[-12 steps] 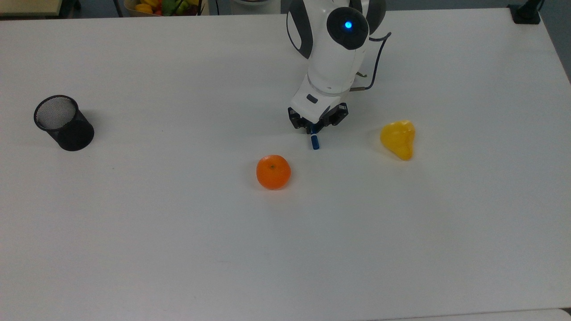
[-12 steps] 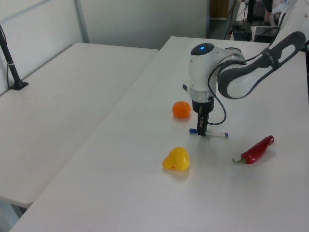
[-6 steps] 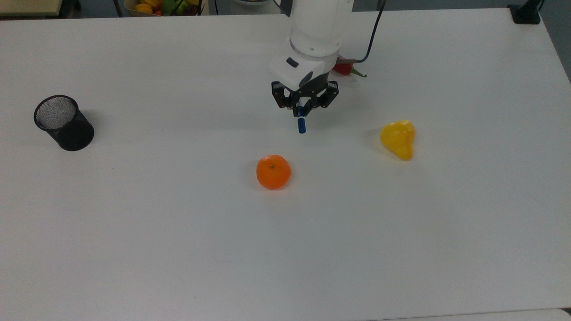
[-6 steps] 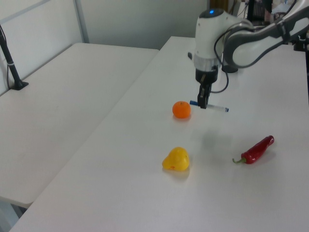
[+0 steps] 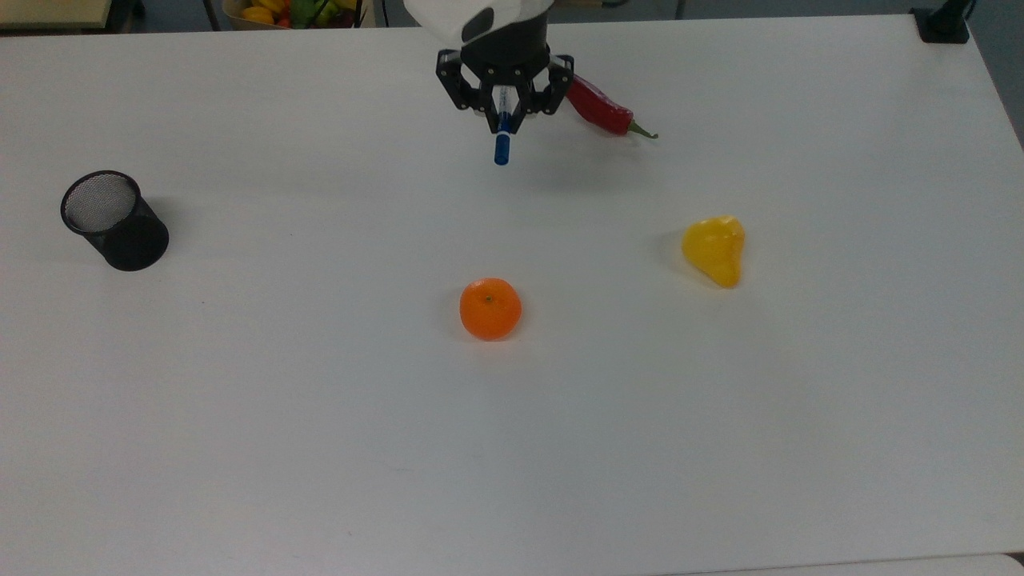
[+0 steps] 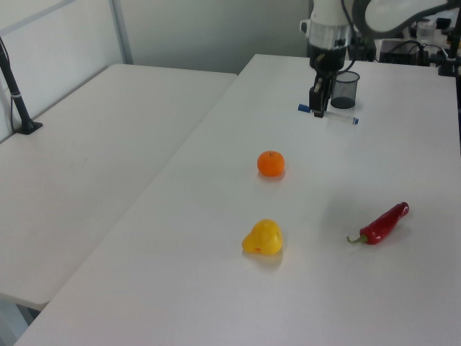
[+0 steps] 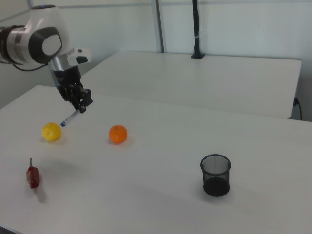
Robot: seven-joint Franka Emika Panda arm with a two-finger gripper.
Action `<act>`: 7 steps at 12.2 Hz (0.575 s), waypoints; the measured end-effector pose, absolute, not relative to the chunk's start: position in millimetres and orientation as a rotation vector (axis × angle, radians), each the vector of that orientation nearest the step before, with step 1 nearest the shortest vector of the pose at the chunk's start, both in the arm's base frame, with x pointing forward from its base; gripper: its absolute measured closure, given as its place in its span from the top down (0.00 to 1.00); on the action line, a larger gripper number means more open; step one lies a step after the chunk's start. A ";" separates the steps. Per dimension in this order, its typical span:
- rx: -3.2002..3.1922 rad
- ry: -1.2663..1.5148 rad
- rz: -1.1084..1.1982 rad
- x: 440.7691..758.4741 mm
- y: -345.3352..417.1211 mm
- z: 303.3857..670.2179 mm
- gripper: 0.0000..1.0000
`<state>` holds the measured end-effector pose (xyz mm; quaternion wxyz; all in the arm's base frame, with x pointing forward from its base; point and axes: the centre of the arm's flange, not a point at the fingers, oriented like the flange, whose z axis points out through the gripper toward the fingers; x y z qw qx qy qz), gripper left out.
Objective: Place marker
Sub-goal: 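Lift the marker and carry it toward the black mesh pen cup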
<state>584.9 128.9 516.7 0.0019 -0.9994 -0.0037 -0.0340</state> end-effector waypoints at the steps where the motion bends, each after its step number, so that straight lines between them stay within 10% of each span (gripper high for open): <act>1: -3.125 0.008 -0.111 581.7 118.2 532.5 0.22; 7: -3.059 0.128 -0.204 569.8 56.4 586.2 0.22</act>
